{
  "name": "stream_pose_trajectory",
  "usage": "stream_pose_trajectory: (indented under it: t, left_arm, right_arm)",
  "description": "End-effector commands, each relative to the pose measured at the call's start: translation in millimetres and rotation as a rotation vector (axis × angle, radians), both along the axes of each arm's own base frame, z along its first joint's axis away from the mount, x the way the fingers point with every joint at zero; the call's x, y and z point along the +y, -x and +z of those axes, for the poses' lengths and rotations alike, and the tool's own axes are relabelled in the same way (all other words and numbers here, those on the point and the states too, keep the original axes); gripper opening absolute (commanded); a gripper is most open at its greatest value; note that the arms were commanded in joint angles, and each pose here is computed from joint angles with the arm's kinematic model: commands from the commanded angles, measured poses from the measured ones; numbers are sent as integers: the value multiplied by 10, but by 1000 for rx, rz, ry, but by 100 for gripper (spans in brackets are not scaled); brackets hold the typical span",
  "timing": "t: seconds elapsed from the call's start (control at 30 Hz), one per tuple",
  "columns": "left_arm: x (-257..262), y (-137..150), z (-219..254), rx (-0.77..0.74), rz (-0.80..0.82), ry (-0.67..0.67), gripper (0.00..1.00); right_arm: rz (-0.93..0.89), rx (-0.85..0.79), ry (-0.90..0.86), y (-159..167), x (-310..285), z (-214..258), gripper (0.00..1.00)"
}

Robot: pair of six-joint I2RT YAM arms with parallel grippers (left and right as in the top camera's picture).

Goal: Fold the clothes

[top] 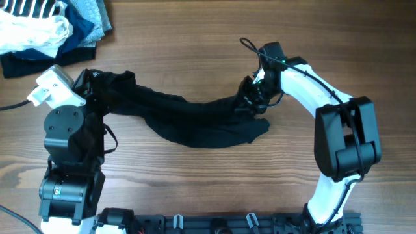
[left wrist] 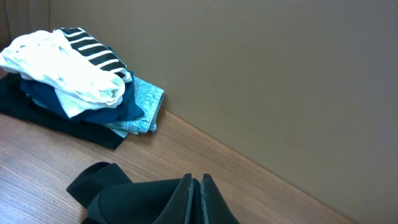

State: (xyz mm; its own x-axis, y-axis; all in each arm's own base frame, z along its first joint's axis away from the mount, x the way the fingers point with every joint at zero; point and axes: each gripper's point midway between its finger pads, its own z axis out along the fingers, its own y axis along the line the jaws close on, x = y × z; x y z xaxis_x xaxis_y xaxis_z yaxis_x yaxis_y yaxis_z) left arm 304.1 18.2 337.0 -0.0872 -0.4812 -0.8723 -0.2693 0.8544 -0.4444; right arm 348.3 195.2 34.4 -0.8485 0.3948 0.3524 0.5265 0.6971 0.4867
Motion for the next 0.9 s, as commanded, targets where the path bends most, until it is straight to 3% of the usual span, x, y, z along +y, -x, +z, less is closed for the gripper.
stream_pose_trajectory:
  t: [0.0, 0.17, 0.37, 0.57, 0.63, 0.73, 0.8, 0.83, 0.87]
  left_arm:
    - [25, 34, 135, -37, 6, -9, 4]
    - [22, 32, 148, -41, 4, -11, 4]
    - [1, 14, 240, -80, -8, -8, 4]
    - [-30, 9, 235, -78, -26, -5, 4]
    - [-31, 12, 209, -67, -27, -6, 4]
    - [-30, 15, 189, -58, -26, -7, 4]
    - [-29, 16, 186, -57, -26, -7, 4]
    - [-29, 15, 185, -57, -26, -7, 4]
    - [-29, 15, 185, -57, -26, -7, 4]
  right_arm:
    - [21, 8, 10, 43, 6, -71, 6]
    - [28, -12, 16, -12, -37, -13, 4]
    - [-23, -117, 134, -257, -365, 291, 4]
    - [-23, -176, 220, -280, -586, 483, 6]
    - [-6, -145, 224, -201, -589, 437, 24]
    - [52, -123, 148, -80, -429, 410, 37]
    - [83, -107, 91, -4, -281, 417, 54]
    - [112, -108, 59, 37, -186, 438, 83]
    - [133, -108, 40, 66, -110, 445, 99]
